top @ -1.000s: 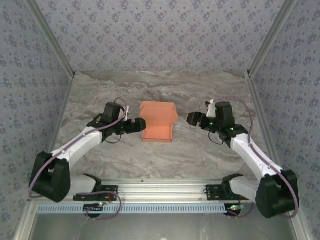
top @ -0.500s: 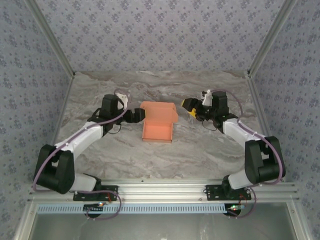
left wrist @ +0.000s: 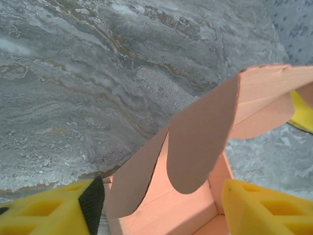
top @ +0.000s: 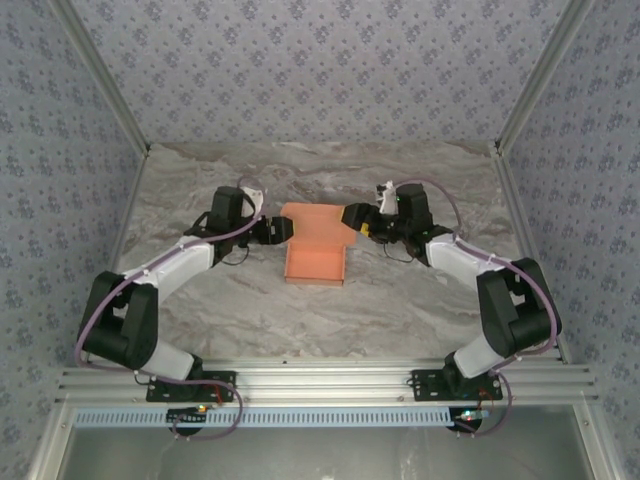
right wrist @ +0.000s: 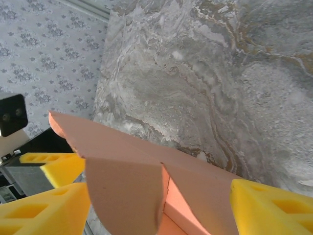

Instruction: Fold the paper box

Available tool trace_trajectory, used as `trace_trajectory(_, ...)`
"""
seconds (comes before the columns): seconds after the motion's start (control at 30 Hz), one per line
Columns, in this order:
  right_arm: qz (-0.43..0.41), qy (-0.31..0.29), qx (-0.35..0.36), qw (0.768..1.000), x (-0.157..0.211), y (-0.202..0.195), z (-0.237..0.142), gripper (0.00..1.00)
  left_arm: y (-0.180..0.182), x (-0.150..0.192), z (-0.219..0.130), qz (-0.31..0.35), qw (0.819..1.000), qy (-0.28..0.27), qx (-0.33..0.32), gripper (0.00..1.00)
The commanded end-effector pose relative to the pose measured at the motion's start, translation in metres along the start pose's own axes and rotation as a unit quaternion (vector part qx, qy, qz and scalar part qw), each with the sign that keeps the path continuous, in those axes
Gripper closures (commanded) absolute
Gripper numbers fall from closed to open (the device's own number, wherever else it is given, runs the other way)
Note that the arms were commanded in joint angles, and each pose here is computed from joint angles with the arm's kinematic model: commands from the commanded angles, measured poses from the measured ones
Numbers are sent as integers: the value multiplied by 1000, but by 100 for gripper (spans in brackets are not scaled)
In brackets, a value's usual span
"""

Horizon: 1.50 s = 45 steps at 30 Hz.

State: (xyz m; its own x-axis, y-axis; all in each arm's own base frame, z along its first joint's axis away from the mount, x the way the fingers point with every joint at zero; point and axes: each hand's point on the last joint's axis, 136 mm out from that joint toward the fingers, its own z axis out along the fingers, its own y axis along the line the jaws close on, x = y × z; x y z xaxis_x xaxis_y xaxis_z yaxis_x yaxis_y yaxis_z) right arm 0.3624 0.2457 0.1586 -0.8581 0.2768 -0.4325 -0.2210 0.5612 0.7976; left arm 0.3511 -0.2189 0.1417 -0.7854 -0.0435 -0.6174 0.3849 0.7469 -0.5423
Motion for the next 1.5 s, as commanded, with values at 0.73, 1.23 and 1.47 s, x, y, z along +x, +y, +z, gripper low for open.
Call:
trace_trajectory(0.73,-102,-17,185,977,30,14,-2,34,1,20,3,6,994,24,-106,73)
trace_trajectory(1.23,-190,11,233,954,41,11,1,51,6,11,-10,26,987,14,-157,87)
trace_trajectory(1.47,-199,35,229,952,42,14,14,71,7,10,-9,17,986,18,-163,88)
